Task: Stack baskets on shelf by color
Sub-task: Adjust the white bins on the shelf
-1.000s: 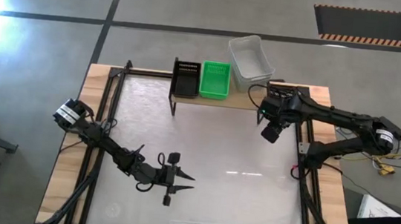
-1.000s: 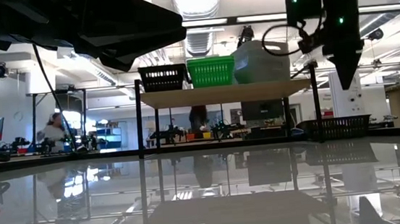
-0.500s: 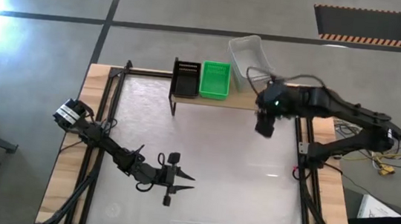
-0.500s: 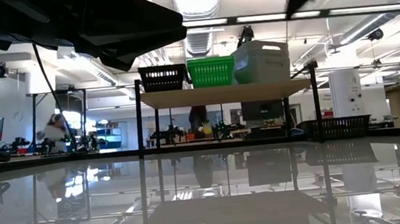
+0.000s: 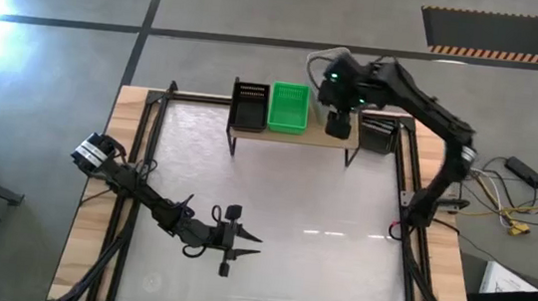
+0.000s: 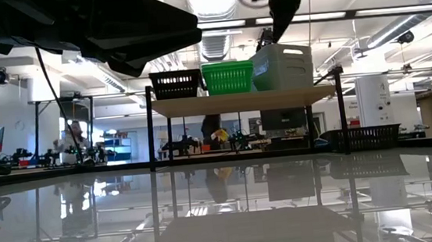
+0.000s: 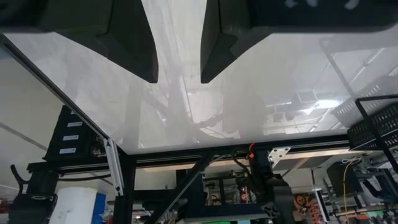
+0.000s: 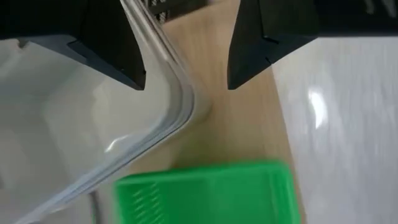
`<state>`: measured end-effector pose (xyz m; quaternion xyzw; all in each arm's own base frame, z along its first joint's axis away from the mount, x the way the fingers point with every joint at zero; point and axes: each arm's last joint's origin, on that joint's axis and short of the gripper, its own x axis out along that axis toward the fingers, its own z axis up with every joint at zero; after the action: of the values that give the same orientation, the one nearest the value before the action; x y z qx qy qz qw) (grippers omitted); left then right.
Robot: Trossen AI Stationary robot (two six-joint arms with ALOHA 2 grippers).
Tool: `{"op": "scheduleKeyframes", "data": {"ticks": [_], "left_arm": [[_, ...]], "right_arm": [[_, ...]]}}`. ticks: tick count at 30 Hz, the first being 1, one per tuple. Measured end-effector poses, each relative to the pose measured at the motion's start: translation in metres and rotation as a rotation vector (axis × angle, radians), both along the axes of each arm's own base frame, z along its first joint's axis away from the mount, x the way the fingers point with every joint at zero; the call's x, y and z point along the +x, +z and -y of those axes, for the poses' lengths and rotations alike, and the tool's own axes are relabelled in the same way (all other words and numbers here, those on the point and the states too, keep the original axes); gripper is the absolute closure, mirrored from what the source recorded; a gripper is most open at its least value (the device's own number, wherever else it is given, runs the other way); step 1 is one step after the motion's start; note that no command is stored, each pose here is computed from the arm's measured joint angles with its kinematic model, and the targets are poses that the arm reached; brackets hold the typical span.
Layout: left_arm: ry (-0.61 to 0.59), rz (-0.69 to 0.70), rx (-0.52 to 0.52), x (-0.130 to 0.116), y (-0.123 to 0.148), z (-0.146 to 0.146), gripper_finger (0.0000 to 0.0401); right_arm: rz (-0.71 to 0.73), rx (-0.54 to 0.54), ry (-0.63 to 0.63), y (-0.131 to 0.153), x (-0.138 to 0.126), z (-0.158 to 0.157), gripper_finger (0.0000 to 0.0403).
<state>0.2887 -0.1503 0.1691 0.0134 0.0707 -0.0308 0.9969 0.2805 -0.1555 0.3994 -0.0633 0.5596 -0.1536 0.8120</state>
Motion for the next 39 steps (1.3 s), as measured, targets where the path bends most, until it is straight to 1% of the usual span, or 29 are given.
{"op": "scheduleKeyframes", "data": {"ticks": [2,5,8,10,13,15,21,23,24,27,32,34,39], "left_arm": [[0.0,0.0,0.0,0.0,0.0,0.0,0.0296],[0.0,0.0,-0.001,0.0,0.0,0.0,0.0296],[0.0,0.0,-0.001,0.0,0.0,0.0,0.0296],[0.001,-0.001,-0.005,0.0,0.0,0.0,0.0296],[0.003,-0.003,-0.024,0.0,0.0,0.0,0.0296],[0.003,-0.003,-0.024,0.0,0.0,0.0,0.0296],[0.002,-0.003,-0.024,0.0,0.0,0.0,0.0296],[0.001,-0.004,-0.024,0.0,-0.001,0.0,0.0296],[0.001,-0.004,-0.024,0.0,-0.001,0.0,0.0296],[0.0,-0.003,-0.024,0.0,0.0,0.0,0.0296],[-0.001,-0.003,-0.024,0.0,0.0,0.0,0.0296],[-0.001,-0.003,-0.024,0.0,0.0,0.0,0.0296],[-0.001,-0.003,-0.024,0.0,0.0,0.0,0.0296]], "right_arm": [[-0.072,0.024,0.018,-0.005,0.007,0.008,0.0182],[-0.13,0.047,0.026,-0.01,0.017,0.016,0.0182],[-0.156,0.067,0.034,-0.011,0.023,0.019,0.0189],[-0.142,0.093,0.052,-0.01,0.028,0.017,0.0201],[-0.096,0.131,0.074,-0.006,0.032,0.01,0.0234],[-0.069,0.142,0.065,-0.002,0.034,0.004,0.0263],[-0.003,0.187,-0.057,0.004,0.04,-0.013,0.0358],[0.006,0.201,-0.079,0.004,0.043,-0.018,0.0382],[0.01,0.21,-0.088,0.004,0.044,-0.021,0.0388],[0.015,0.224,-0.104,0.003,0.048,-0.029,0.039],[0.016,0.222,-0.077,0.006,0.048,-0.038,0.039],[0.031,0.219,-0.072,0.011,0.044,-0.041,0.039],[0.12,0.21,-0.098,0.037,0.019,-0.05,0.039]]}}
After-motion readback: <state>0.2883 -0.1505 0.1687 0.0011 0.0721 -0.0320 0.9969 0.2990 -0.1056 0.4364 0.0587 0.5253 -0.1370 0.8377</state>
